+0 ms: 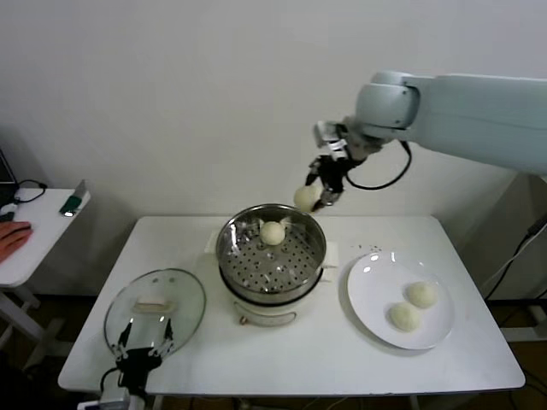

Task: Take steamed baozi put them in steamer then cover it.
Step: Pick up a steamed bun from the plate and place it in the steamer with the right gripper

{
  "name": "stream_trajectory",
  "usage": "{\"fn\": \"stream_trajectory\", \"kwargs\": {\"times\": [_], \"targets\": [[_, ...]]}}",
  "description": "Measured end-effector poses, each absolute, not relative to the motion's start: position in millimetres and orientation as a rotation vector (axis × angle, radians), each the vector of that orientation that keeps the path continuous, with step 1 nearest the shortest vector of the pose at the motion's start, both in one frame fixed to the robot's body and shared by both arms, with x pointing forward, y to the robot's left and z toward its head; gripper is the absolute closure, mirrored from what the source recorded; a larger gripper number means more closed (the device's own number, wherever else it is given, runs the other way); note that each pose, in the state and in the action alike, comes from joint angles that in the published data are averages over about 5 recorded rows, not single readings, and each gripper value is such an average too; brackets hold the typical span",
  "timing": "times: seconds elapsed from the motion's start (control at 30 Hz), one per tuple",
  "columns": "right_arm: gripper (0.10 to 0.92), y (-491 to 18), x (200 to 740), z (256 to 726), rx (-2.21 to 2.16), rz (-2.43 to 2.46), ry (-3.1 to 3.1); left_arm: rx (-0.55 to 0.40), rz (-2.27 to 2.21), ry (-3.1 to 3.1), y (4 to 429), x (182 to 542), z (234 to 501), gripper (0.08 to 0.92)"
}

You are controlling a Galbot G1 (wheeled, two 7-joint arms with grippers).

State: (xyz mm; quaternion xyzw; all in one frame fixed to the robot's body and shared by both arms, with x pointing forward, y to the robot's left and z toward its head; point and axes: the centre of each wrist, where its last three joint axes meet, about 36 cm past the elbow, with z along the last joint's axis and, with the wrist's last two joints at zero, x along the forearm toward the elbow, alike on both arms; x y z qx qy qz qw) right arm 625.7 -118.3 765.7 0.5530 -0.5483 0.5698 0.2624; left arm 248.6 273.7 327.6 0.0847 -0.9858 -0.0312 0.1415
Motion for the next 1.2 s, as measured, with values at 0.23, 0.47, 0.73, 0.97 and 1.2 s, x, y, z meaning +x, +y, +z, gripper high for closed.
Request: {"fn": "stream_trajectory", "kwargs": {"times": [0.23,0.47,0.73,0.97,1.2], "targets": [[0.411,-62.1,627.8,727.5,1.527,1.559,-1.42,0.245,-0.093,-2.848,274.1,249.3,328.1,0.177],[0.411,-24.9,633.8,683.6,1.51,1.546,-1.4,0.249,-0.1,-2.851,276.4,249.6,328.7,0.177],[0.411,1.3,634.7,640.0,1.476,1.517,-1.398,0.252,-0.1,-2.849,277.9,249.8,327.7,0.177],[0.411,15.6,635.9,614.7,1.439,1.51,-1.412,0.252,-0.099,-2.849,277.7,250.4,326.7,0.177],[0.411,24.4,641.5,599.3,1.405,1.504,-1.429,0.254,-0.1,-2.849,278.3,250.2,326.5,0.177]]}}
